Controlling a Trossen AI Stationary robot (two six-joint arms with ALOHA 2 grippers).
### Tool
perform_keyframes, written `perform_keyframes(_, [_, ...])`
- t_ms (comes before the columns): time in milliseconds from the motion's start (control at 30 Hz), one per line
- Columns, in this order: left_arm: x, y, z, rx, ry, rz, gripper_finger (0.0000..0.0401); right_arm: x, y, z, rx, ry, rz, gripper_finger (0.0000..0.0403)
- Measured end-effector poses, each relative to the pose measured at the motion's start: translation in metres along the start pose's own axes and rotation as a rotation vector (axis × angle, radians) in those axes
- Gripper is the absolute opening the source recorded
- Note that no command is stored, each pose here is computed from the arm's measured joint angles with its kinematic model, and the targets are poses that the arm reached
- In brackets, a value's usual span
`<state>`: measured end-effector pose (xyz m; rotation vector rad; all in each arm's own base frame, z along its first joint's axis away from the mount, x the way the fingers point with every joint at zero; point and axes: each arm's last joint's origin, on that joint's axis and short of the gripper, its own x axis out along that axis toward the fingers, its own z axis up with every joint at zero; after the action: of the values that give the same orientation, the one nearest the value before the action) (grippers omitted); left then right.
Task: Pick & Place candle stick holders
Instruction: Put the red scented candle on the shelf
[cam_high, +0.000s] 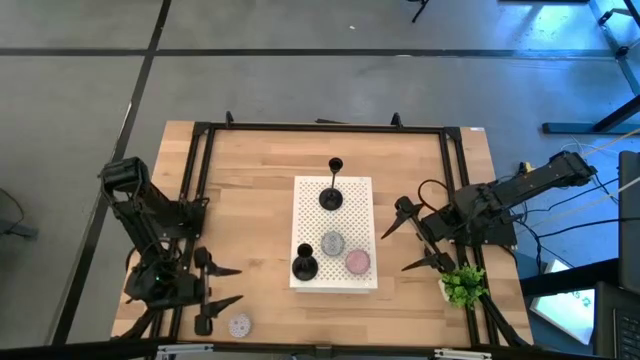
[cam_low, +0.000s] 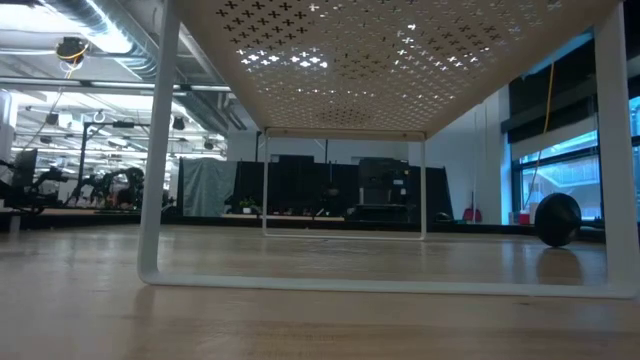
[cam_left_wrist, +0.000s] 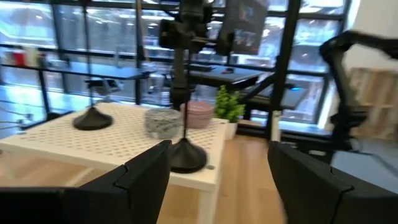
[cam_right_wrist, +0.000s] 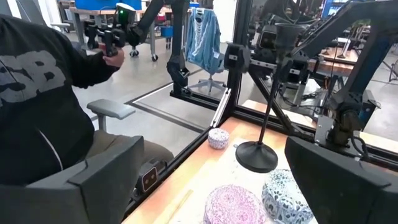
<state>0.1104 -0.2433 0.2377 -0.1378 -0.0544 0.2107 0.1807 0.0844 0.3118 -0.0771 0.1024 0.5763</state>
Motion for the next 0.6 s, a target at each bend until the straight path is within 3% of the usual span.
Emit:
perform_keyframes(267, [-0.009, -0.013, 0.003, -0.089, 0.002, -0.145, 0.0262, 0.000, 0.000, 0.000, 0.000, -0.001, 0.000, 0.0392])
perform_keyframes(600, [0.010, -0.057, 0.033, 0.048, 0.125, -0.253, 0.0262, 0.000, 0.000, 0.000, 0.000, -0.001, -0.001, 0.0392])
